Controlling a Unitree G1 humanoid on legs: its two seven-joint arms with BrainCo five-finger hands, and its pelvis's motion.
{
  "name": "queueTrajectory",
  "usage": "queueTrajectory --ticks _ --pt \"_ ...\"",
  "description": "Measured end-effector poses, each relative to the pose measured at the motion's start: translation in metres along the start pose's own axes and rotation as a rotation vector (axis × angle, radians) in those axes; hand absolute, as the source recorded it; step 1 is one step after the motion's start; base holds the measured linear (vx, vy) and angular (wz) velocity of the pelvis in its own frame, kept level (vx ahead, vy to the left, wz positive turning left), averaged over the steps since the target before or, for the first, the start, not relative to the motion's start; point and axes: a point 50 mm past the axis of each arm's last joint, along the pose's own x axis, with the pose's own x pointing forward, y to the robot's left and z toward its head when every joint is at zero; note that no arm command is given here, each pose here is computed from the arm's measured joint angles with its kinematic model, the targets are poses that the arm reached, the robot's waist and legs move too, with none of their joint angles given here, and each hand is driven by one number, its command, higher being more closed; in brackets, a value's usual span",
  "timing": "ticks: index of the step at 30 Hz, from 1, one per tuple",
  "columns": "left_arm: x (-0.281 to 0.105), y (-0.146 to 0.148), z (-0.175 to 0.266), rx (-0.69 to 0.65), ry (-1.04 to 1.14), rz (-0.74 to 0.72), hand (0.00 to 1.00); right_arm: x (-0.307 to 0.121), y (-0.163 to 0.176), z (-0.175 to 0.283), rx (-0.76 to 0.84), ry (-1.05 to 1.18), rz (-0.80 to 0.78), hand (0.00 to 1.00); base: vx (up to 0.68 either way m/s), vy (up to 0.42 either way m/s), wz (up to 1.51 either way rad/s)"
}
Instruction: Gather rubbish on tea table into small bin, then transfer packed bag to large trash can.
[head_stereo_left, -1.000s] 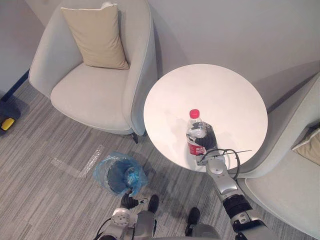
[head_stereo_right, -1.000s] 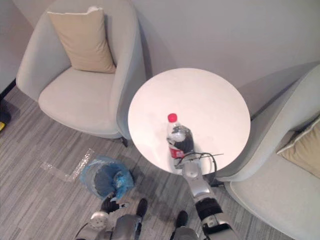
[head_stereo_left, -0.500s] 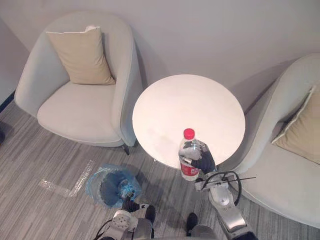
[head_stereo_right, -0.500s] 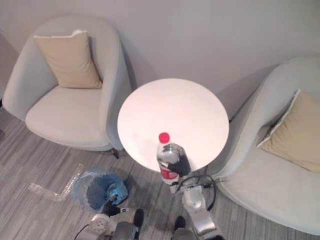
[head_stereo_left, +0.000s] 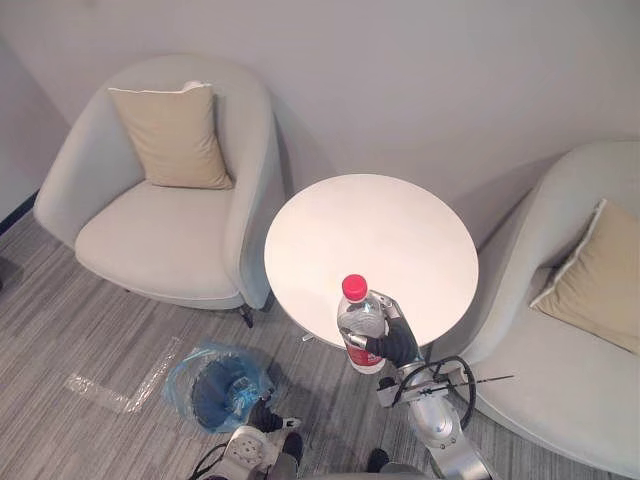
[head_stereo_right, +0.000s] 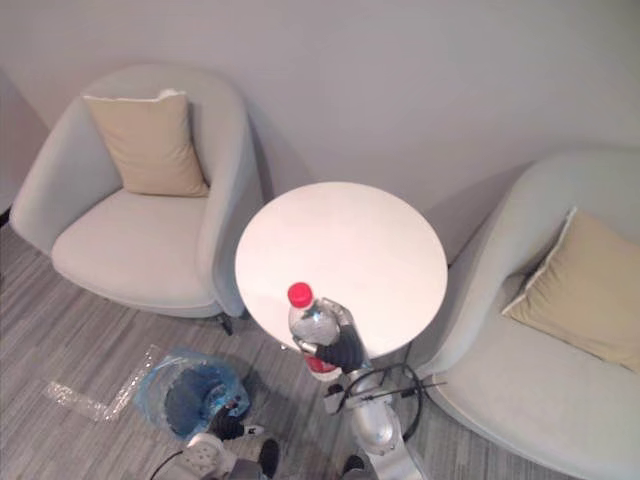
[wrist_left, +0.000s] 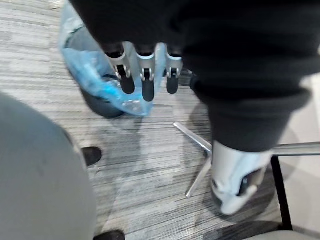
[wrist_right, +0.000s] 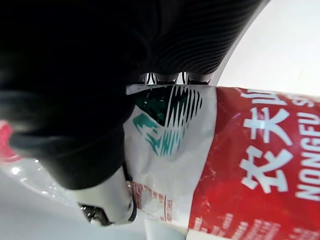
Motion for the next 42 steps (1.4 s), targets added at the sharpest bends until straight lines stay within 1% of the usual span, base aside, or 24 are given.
queueTrajectory --ticks 4,6,7,9,11,13,15,18,20,24,27,29,31,34,36,38,42 --pt "0.001 -0.003 0.011 0.008 -0.044 -0.009 0.0 0.017 -0.006 0.01 -0.064 -0.088 -0.01 1.0 -0.13 -0.012 0.53" --pt "0.001 -0.004 0.012 0.034 -0.052 -0.016 0.0 0.023 -0.009 0.015 -0.074 -0.118 -0.03 1.0 -0.22 0.01 0.88" --pt "0.002 -0.009 0.015 0.068 -0.063 -0.032 0.0 0.028 -0.013 0.016 -0.076 -0.13 -0.058 1.0 -0.16 0.036 0.91" --pt "-0.001 -0.016 0.011 0.106 -0.053 -0.059 0.0 0.028 -0.018 0.015 -0.078 -0.122 -0.097 1.0 -0.05 0.046 0.97" --pt "-0.004 -0.027 0.006 0.114 -0.034 -0.086 0.0 0.026 -0.024 0.01 -0.088 -0.097 -0.134 1.0 -0.01 0.112 0.85" --pt "-0.003 -0.023 0.005 0.123 -0.029 -0.077 0.0 0.029 -0.02 -0.002 -0.068 -0.04 -0.155 1.0 -0.08 0.145 0.35" --pt "-0.003 -0.018 0.004 0.137 -0.029 -0.068 0.0 0.03 -0.005 -0.017 -0.048 0.04 -0.125 1.0 -0.1 0.099 -0.07" --pt "-0.004 -0.017 0.0 0.149 -0.022 -0.064 0.0 0.028 0.015 -0.019 -0.042 0.054 -0.04 1.0 -0.12 0.088 -0.18" --pt "-0.004 -0.017 -0.001 0.148 -0.02 -0.063 0.0 0.025 0.021 -0.027 -0.039 0.091 -0.012 1.0 -0.1 0.071 0.02" --pt "-0.004 -0.015 -0.001 0.141 -0.019 -0.056 0.0 0.02 0.021 -0.04 -0.061 0.157 0.009 1.0 0.01 0.062 0.43" --pt "-0.003 -0.006 -0.004 0.157 -0.017 -0.04 0.0 0.018 0.016 -0.041 -0.065 0.169 0.003 1.0 0.09 -0.019 1.28" --pt "-0.002 -0.003 0.001 0.11 -0.025 -0.017 0.0 0.019 0.008 -0.04 -0.078 0.16 -0.014 1.0 0.16 -0.016 0.77" --pt "-0.001 0.0 0.001 0.092 -0.011 -0.006 0.0 0.021 0.008 -0.04 -0.081 0.157 -0.004 1.0 0.11 -0.019 0.33" --pt "-0.001 0.01 -0.007 0.102 0.022 0.014 0.0 0.018 0.01 -0.044 -0.071 0.179 0.005 1.0 0.25 -0.084 0.56" --pt "-0.002 0.015 -0.014 0.11 0.045 0.022 0.0 0.009 0.01 -0.05 -0.065 0.219 -0.001 1.0 0.34 -0.201 0.9" --pt "-0.003 0.01 -0.017 0.081 0.065 0.021 0.0 0.0 0.006 -0.057 -0.07 0.26 0.006 1.0 0.41 -0.198 0.7" --pt "0.0 0.004 -0.007 0.015 0.054 0.025 0.0 0.002 0.002 -0.056 -0.054 0.256 -0.005 1.0 0.37 -0.088 0.28"
